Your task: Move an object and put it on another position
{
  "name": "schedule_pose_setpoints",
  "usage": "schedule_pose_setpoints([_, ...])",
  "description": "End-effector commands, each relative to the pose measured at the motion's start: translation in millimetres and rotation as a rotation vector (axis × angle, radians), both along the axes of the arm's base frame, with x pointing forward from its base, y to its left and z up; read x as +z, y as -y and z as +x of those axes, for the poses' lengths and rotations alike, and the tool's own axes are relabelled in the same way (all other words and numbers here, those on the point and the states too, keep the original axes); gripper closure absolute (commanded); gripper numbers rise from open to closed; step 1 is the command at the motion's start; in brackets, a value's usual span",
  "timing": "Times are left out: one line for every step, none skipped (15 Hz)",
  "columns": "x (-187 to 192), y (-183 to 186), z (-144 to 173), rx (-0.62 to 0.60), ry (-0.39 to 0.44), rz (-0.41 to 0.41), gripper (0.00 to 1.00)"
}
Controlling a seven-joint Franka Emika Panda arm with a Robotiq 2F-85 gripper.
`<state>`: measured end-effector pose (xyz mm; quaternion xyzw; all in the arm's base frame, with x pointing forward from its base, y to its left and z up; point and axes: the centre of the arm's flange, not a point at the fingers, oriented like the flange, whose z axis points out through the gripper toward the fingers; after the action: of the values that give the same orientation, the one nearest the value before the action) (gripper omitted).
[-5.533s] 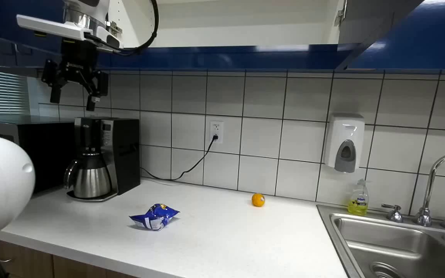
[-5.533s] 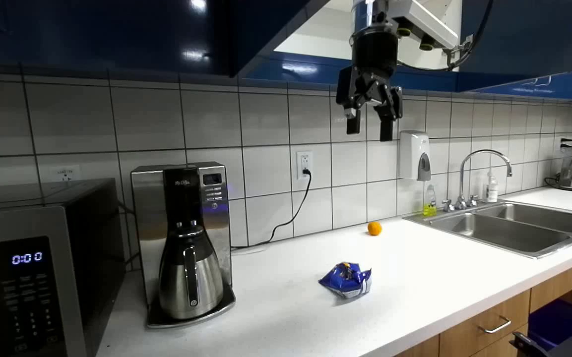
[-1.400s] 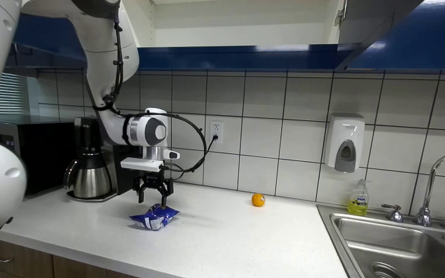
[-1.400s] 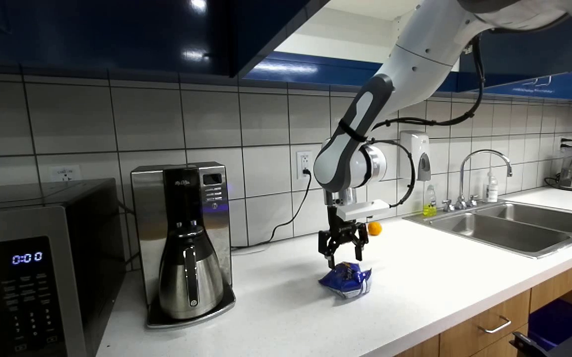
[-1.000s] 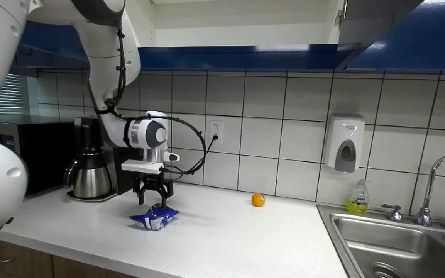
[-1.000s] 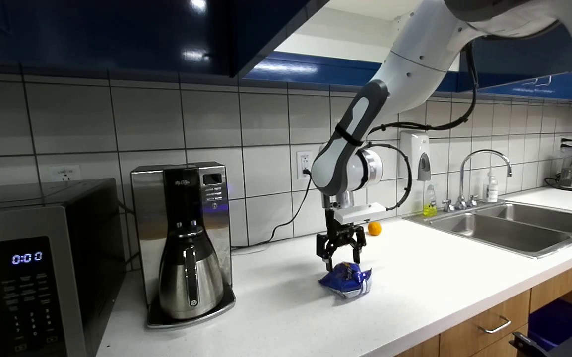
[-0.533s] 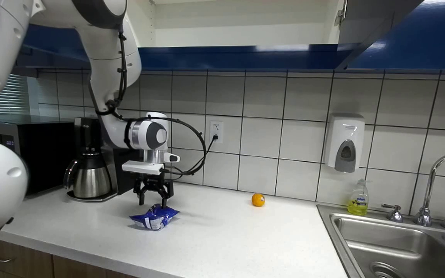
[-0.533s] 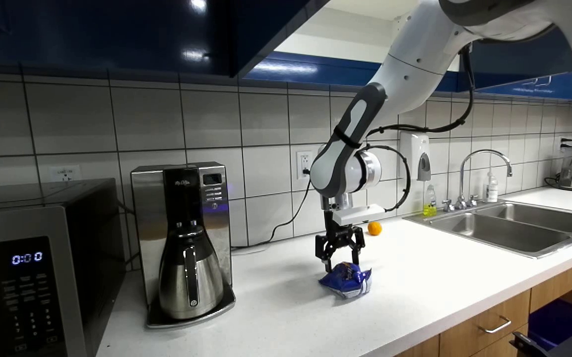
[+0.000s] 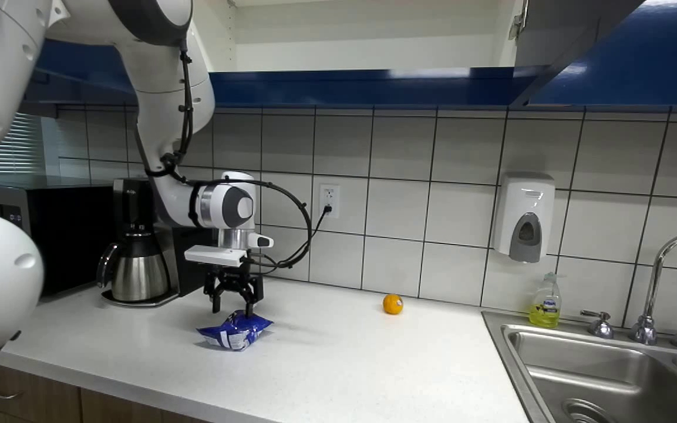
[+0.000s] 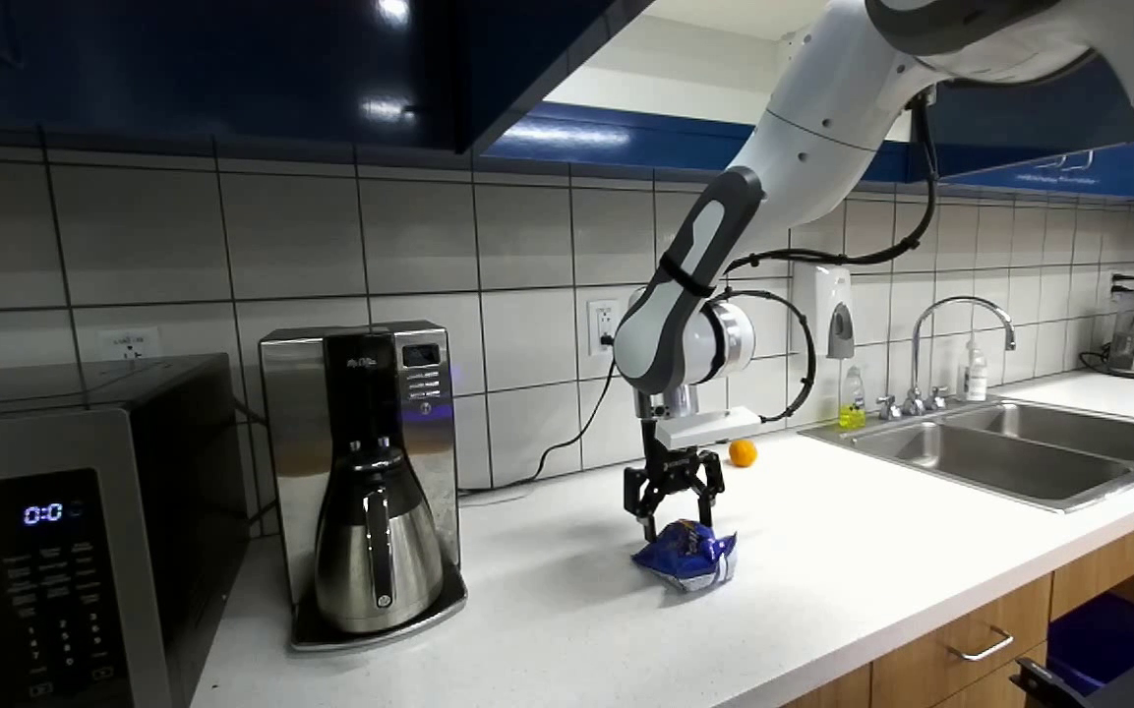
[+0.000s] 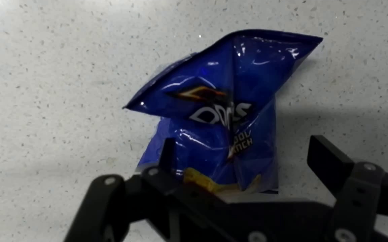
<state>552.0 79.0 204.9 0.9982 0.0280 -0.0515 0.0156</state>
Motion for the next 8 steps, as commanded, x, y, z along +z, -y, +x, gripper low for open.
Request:
schedule_pose_setpoints([2.5,-2.6,1.6,-0.038,0.006,-0.033,0.0])
schedule_pose_setpoints([2.4,-2.6,1.3,-0.045,0.006,-0.035,0.0])
schedule_pose_setpoints([2.4,-2.6,0.9,-0.05,0.006,-0.036,0.0])
schedule_pose_setpoints([2.6,-2.4,0.5,-0.062,0.006,-0.043,0.0])
schedule_pose_setpoints([2.6,-2.4,-0.2,-0.065,0.008,-0.042,0.0])
schedule_pose_setpoints([2.4,-2.4,-0.4,-0.072,0.008,-0.044,0.0])
schedule_pose_setpoints([2.2,-2.7,-0.6,-0.075,0.008,-0.045,0.0])
schedule_pose_setpoints([2.0,-2.8,-0.8,-0.079,0.008,-0.046,0.0])
